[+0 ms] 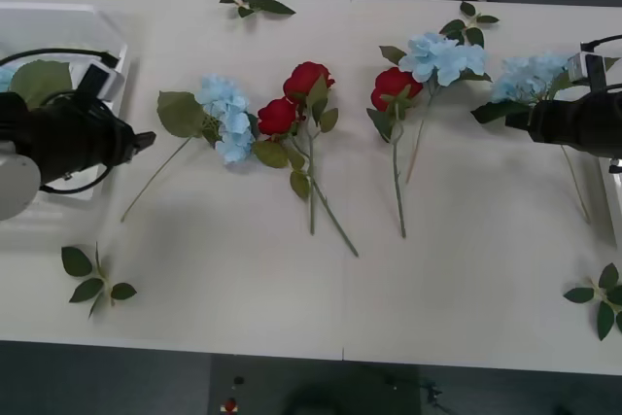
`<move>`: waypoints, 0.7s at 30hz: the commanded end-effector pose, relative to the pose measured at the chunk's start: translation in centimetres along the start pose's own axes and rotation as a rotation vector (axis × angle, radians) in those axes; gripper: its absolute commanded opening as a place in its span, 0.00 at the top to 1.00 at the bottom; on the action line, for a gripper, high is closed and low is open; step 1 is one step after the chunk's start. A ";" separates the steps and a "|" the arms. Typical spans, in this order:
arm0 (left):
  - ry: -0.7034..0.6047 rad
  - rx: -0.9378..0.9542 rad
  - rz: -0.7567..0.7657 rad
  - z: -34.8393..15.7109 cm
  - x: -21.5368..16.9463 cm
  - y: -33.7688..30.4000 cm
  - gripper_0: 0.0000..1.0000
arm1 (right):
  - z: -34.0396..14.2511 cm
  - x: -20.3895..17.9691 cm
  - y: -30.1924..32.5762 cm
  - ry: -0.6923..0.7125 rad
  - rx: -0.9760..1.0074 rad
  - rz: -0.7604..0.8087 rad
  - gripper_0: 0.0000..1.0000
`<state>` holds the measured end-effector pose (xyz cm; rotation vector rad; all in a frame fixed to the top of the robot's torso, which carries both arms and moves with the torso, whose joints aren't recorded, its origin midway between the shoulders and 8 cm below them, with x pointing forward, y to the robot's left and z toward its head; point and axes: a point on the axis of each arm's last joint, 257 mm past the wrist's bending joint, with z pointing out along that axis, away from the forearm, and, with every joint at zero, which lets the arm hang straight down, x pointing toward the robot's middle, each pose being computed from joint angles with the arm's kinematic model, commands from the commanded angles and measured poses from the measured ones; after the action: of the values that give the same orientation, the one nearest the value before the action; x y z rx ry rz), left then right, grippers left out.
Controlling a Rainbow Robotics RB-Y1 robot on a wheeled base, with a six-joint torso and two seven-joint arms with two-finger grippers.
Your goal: Put the red flowers into the right box and the blue flowers into the left box
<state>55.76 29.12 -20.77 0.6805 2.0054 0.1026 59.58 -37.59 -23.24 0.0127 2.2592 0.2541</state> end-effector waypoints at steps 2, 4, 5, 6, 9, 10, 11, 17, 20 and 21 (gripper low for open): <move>0.017 -0.032 0.094 3.2 -1.3 -0.5 0.00 | -0.5 -3.3 -2.8 -0.047 0.065 -0.047 0.00; 0.025 -0.033 0.119 4.2 -1.5 -1.2 0.00 | -0.6 -3.4 -3.4 -0.049 0.078 -0.050 0.00; 0.034 -0.037 0.133 4.8 -1.4 -1.6 0.00 | -0.6 -3.6 -3.6 -0.049 0.084 -0.054 0.00; 0.035 -0.037 0.138 5.3 -1.7 -2.0 0.00 | -0.6 -3.6 -3.8 -0.047 0.089 -0.055 0.00; 0.049 -0.027 0.115 6.6 -1.4 -2.8 0.00 | -0.3 -3.4 -3.9 -0.044 0.096 -0.055 0.00; 0.053 -0.025 0.111 6.9 -1.4 -3.1 0.00 | 0.0 -3.2 -3.8 -0.041 0.095 -0.056 0.00; 0.056 -0.022 0.109 7.2 -1.4 -3.3 0.00 | 0.3 -3.1 -3.8 -0.040 0.098 -0.057 0.00; 0.084 -0.008 0.106 8.6 -0.5 -4.6 0.00 | 1.8 -2.5 -3.6 -0.033 0.109 -0.061 0.00; 0.098 -0.003 0.115 9.0 0.1 -5.1 0.31 | 2.5 -2.5 -3.3 -0.032 0.114 -0.063 0.00; 0.104 -0.001 0.119 9.0 0.4 -5.3 0.44 | 2.8 -2.4 -3.0 -0.032 0.112 -0.063 0.00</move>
<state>59.99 23.03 -28.99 0.7347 2.1102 0.1547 61.67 -41.20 -26.06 0.0649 2.2772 0.1128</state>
